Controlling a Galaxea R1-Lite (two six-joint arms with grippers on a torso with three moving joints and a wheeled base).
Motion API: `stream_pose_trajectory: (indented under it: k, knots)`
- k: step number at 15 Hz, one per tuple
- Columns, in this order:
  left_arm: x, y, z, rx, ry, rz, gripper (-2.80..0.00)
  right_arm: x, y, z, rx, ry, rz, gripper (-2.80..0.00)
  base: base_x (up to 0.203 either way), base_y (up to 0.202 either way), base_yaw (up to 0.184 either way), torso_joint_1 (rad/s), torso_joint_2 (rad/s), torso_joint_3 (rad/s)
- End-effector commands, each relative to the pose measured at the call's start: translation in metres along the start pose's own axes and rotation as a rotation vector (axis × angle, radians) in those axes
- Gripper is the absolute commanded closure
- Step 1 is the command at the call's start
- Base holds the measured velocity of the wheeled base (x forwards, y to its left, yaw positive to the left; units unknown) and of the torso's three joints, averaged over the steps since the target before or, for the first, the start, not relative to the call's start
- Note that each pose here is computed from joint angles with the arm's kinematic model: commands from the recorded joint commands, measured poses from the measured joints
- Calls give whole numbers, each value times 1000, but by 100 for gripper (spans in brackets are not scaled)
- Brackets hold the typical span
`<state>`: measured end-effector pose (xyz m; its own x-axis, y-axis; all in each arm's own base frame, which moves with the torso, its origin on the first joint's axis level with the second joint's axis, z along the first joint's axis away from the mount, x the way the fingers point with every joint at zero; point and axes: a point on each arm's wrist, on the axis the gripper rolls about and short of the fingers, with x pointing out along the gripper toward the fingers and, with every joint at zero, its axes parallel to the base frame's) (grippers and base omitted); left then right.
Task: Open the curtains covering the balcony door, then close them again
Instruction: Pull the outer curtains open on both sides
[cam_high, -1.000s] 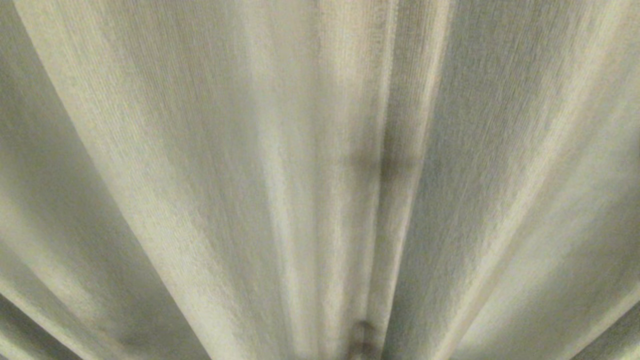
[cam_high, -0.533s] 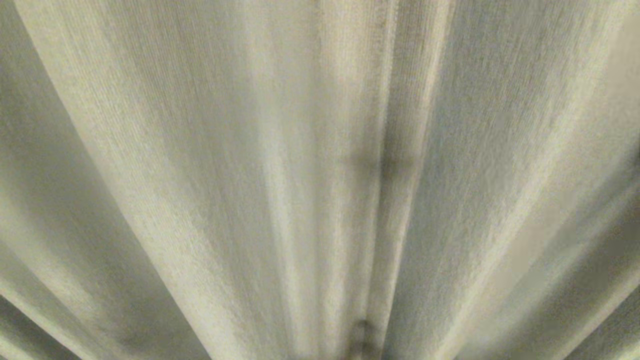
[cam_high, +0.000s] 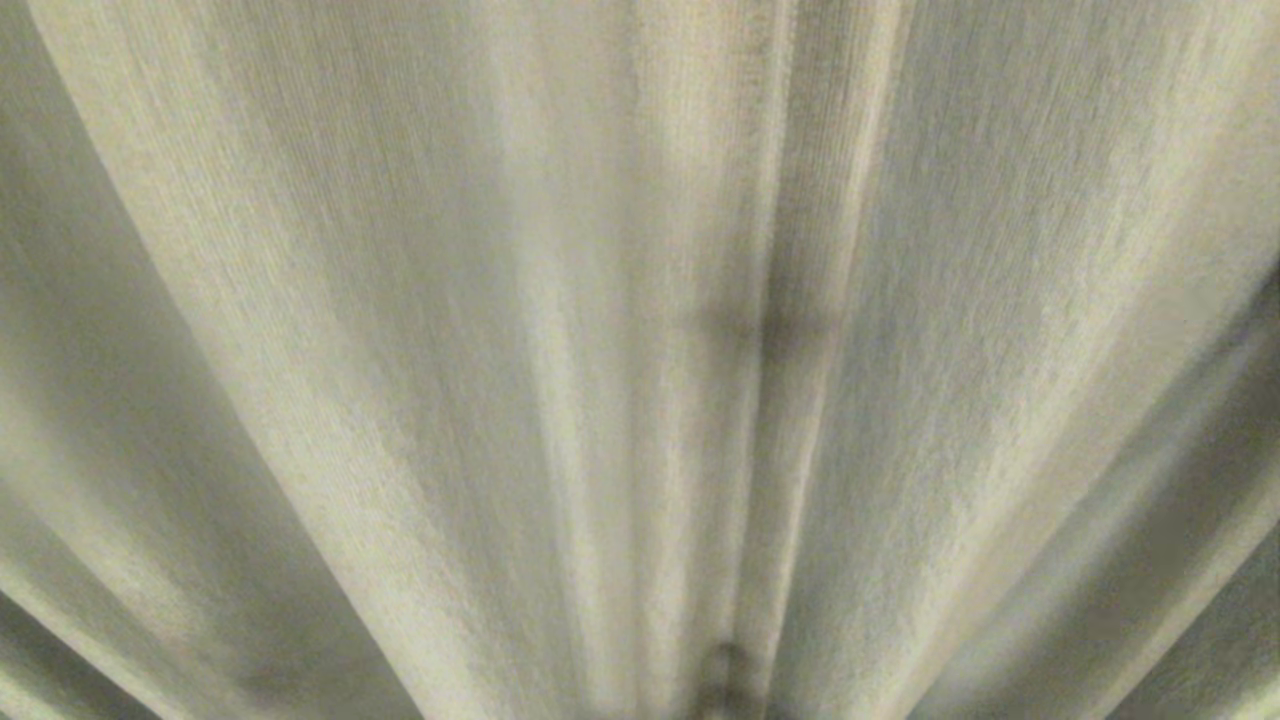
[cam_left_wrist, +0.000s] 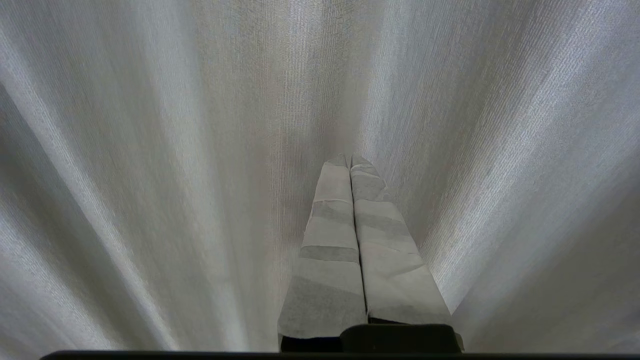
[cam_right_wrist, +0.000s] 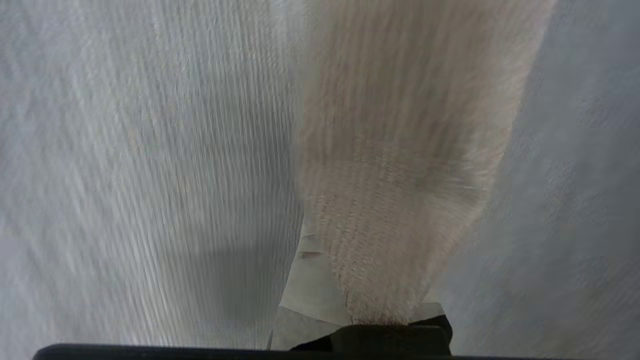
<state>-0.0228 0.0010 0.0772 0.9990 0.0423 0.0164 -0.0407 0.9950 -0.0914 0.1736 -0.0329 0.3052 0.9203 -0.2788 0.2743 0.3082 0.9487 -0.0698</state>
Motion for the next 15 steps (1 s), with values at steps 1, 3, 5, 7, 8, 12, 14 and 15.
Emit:
stream_pose_trajectory:
  k: [1, 3, 5, 7, 8, 12, 14, 15]
  knots:
    - [0, 0, 0, -1, 1, 1, 0, 13, -10, -2, -19, 7, -61, 0, 0, 0, 0, 0, 0, 0]
    - [0, 0, 0, -1, 0, 1, 0, 22, -25, -3, -39, 15, -137, 0, 0, 0, 0, 0, 0, 0]
    - [0, 0, 0, -1, 1, 1, 0, 31, -41, -3, -59, 18, -210, 0, 0, 0, 0, 0, 0, 0]
    - [0, 0, 0, -1, 0, 1, 0, 36, -56, -1, -77, 17, -265, 0, 0, 0, 0, 0, 0, 0]
    - [0, 0, 0, -1, 1, 1, 0, 36, -63, 1, -85, 13, -284, 0, 0, 0, 0, 0, 0, 0]
    - [0, 0, 0, -1, 0, 1, 0, 33, -91, -3, -119, 33, -371, 0, 0, 0, 0, 0, 0, 0]
    - [0, 0, 0, -1, 1, 1, 0, 34, -109, -7, -138, 50, -406, 0, 0, 0, 0, 0, 0, 0]
    - [0, 0, 0, -1, 0, 1, 0, 37, -119, -8, -147, 57, -432, 0, 0, 0, 0, 0, 0, 0]
